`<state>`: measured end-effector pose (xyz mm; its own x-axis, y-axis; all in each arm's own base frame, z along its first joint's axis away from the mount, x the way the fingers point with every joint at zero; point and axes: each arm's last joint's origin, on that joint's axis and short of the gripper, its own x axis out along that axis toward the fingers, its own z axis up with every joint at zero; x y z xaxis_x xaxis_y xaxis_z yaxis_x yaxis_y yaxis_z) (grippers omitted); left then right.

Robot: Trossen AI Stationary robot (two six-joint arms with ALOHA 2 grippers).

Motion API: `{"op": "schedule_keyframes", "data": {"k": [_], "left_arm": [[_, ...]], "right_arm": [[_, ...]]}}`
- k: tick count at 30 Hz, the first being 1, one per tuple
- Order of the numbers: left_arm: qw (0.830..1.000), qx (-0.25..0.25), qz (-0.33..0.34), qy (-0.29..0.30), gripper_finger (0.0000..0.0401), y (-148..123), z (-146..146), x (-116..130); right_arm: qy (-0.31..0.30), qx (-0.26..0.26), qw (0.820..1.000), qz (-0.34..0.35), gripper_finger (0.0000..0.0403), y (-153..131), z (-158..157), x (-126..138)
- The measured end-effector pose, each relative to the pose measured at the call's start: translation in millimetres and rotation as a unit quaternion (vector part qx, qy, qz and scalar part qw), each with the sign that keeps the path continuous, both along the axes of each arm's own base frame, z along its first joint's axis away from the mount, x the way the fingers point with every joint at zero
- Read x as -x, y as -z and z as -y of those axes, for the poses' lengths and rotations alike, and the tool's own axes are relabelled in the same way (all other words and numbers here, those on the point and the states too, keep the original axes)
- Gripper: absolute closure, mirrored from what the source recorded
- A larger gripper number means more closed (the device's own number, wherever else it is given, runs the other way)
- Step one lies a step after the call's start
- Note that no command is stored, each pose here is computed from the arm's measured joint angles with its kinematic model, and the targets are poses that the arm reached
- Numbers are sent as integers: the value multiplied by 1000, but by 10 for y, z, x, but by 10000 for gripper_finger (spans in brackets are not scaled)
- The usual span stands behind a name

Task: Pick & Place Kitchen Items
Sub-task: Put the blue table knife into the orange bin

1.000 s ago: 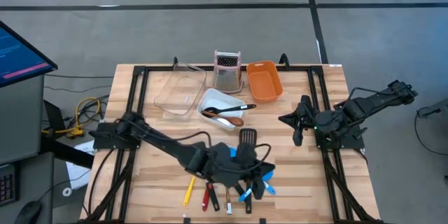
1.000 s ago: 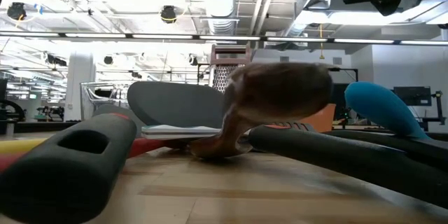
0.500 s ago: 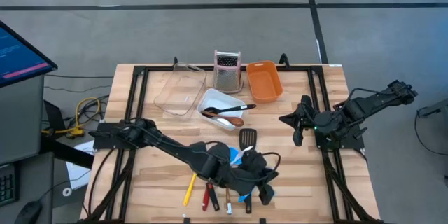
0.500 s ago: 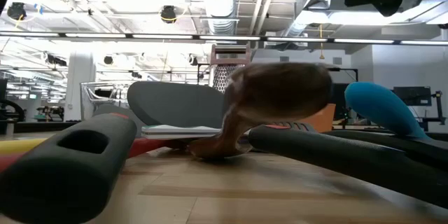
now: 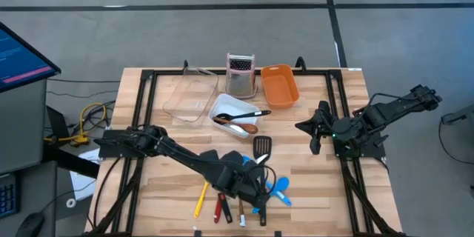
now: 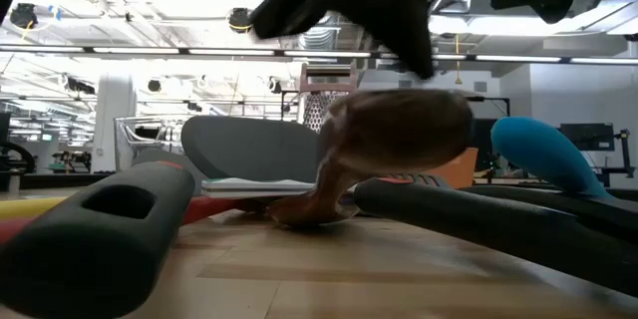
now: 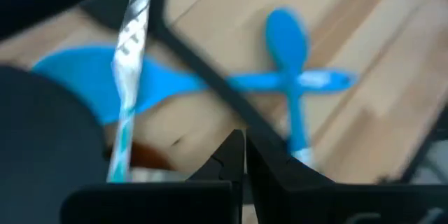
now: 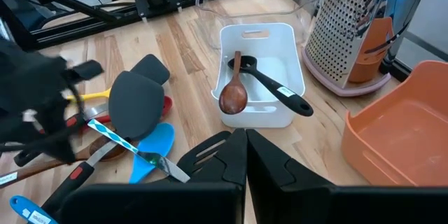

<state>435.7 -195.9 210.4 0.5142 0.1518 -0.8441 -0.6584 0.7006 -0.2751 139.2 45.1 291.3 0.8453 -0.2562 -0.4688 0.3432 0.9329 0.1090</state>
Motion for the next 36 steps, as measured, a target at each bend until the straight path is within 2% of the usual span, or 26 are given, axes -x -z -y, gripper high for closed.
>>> {"op": "schedule_keyframes", "data": {"k": [5, 10, 22, 25, 36], "left_arm": [[999, -2, -39, -9, 400, 209, -90, 51], [998, -14, -55, -11, 400, 219, -217, 28], [992, -53, -86, 71, 400, 225, -507, -72], [989, -43, -97, 101, 400, 230, -537, -80], [984, -45, -143, 96, 400, 267, -644, -32]], "right_arm": [[0, 0, 1000, 0, 403, 0, 0, -1], [0, 0, 1000, 0, 403, 0, 0, -1], [0, 0, 1000, 0, 403, 0, 0, -1], [0, 0, 1000, 0, 403, 0, 0, -1], [0, 0, 1000, 0, 403, 0, 0, -1]]}}
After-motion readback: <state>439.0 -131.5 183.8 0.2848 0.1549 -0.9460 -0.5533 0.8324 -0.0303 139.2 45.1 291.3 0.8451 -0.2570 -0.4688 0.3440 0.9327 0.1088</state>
